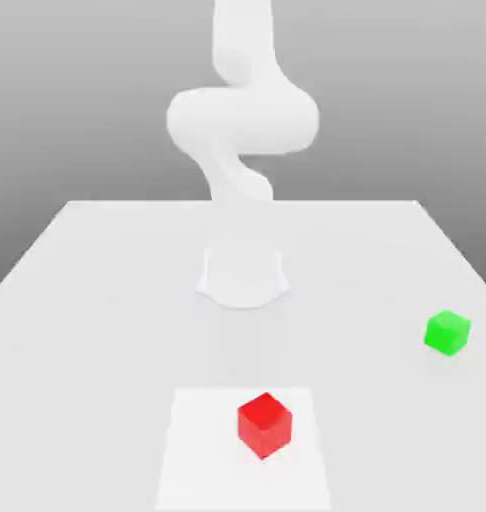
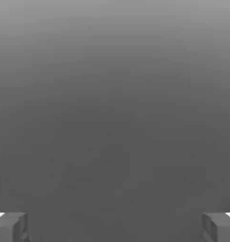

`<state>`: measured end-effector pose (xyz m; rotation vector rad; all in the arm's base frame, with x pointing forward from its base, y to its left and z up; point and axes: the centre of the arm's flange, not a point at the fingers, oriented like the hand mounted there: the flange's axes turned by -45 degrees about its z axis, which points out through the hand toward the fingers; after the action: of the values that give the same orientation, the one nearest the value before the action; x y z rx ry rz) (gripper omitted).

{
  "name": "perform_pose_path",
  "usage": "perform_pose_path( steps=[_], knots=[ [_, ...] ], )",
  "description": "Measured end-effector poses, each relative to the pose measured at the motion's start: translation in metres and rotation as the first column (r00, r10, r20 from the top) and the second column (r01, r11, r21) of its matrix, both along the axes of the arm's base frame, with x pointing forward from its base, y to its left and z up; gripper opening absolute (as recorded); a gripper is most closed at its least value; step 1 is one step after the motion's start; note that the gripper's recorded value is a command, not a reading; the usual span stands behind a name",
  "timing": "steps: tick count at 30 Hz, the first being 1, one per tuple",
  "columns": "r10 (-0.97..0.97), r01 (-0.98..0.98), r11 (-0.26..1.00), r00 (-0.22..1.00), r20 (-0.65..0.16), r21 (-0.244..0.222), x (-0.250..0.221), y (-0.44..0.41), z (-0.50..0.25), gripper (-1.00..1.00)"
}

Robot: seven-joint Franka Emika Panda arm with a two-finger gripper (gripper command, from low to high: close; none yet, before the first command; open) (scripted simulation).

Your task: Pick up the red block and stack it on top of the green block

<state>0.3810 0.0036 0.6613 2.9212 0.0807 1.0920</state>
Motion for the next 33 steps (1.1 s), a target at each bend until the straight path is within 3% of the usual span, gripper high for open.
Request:
perform_pose_path(
  steps=[5, 10, 14, 19, 26, 27, 33],
  knots=[
    [0.113, -0.129, 0.988, 0.976, -0.185, -0.081, 0.052, 0.007, -0.115, 0.0],
    [0.219, -0.274, 0.956, 0.907, -0.36, -0.108, 0.071, 0.013, -0.23, 0.0],
    [0.302, -0.392, 0.915, 0.819, -0.488, -0.092, 0.064, 0.018, -0.32, 0.0],
    [0.403, -0.532, 0.846, 0.67, -0.623, -0.026, 0.031, 0.024, -0.424, 0.0],
    [0.429, -0.567, 0.824, 0.621, -0.656, 0.002, 0.018, 0.024, -0.508, 0.0],
    [0.429, -0.567, 0.824, 0.621, -0.656, 0.002, 0.017, 0.024, -0.515, -1.0],
    [0.429, -0.567, 0.824, 0.62, -0.657, 0.003, 0.017, 0.024, -0.518, -1.0]
  ],
)
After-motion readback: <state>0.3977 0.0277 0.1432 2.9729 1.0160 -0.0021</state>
